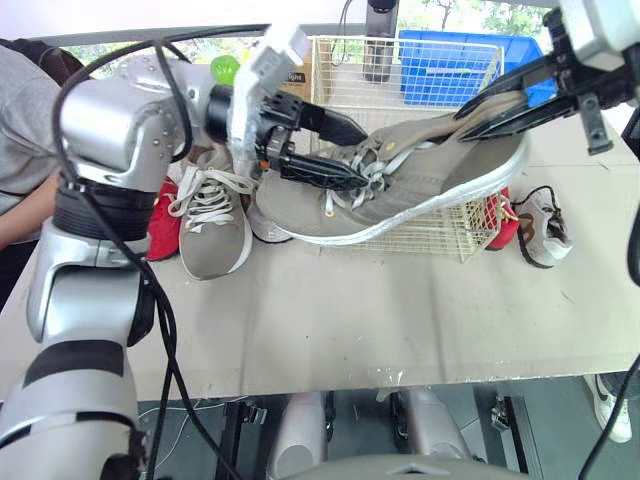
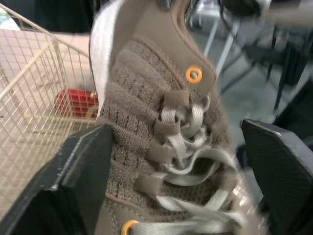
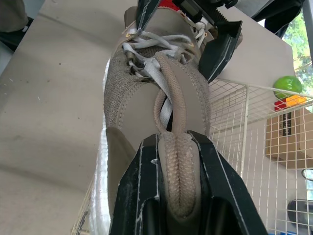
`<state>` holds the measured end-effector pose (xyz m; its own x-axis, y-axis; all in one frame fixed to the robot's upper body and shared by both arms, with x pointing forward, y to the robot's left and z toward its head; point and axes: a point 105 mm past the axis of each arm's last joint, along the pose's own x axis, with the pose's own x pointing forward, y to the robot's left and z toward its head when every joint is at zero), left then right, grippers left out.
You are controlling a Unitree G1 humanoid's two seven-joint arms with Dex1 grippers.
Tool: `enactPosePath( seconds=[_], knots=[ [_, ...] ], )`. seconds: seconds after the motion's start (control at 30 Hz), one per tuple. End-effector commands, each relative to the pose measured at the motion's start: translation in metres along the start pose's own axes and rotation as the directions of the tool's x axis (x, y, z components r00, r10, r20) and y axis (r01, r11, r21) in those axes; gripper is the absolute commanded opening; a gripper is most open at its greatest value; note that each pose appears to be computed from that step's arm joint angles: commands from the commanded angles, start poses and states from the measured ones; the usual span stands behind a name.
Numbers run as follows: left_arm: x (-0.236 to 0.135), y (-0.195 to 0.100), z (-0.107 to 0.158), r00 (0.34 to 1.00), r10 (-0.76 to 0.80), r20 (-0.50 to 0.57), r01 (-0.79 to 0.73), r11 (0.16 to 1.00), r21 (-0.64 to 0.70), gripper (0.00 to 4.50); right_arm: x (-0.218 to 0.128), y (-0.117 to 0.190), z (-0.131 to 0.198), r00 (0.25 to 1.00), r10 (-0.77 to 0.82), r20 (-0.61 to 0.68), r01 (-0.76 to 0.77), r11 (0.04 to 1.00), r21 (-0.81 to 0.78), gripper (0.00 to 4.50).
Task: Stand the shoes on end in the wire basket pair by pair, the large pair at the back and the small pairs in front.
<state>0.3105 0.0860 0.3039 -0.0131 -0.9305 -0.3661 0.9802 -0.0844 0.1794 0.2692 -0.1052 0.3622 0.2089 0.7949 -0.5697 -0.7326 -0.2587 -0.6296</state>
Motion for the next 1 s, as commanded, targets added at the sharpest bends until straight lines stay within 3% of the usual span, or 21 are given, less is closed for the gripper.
enactPosePath(
  seconds=[0.03,0.2,0.23,0.37,0.5,0.63,0.83,0.93,1.0],
  knots=[
    [0.004,0.004,-0.005,0.997,-0.026,-0.072,0.031,0.997,0.066,2.4,-0.012,0.005,0.036,0.998,0.001,0.065,0.008,0.989,-0.148,0.0],
    [-0.002,0.024,0.0,0.996,0.06,-0.068,-0.052,0.992,0.116,0.18,-0.013,0.009,0.038,0.998,-0.008,0.066,0.017,0.99,-0.142,0.0],
    [-0.001,0.023,-0.002,0.995,0.053,-0.084,-0.041,0.989,0.141,0.04,-0.013,0.009,0.038,0.998,-0.011,0.067,0.021,0.99,-0.141,0.0],
    [0.003,0.016,0.007,0.998,0.009,-0.055,0.0,0.987,0.164,0.04,-0.012,0.009,0.038,0.997,-0.021,0.069,0.03,0.99,-0.141,0.0],
    [-0.001,0.024,0.03,0.996,0.08,0.029,-0.084,0.98,0.182,1.58,-0.012,0.01,0.036,0.998,-0.025,0.065,0.034,0.99,-0.137,0.0],
    [0.0,0.025,0.03,0.99,0.14,-0.017,-0.129,0.948,0.29,3.33,-0.012,0.009,0.034,0.997,-0.037,0.071,0.046,0.99,-0.132,0.0],
    [0.01,0.017,0.006,0.995,0.072,-0.066,-0.052,0.963,0.265,3.33,-0.01,0.009,0.035,0.994,-0.042,0.098,0.056,0.988,-0.142,0.0],
    [0.015,0.006,0.003,0.999,-0.012,-0.033,0.018,0.985,0.174,2.62,-0.009,0.008,0.034,0.993,-0.057,0.106,0.072,0.987,-0.141,0.0],
    [0.015,0.004,0.001,1.0,-0.021,-0.019,0.023,0.99,0.139,1.77,-0.008,0.008,0.033,0.992,-0.069,0.109,0.083,0.987,-0.135,0.0]
  ],
)
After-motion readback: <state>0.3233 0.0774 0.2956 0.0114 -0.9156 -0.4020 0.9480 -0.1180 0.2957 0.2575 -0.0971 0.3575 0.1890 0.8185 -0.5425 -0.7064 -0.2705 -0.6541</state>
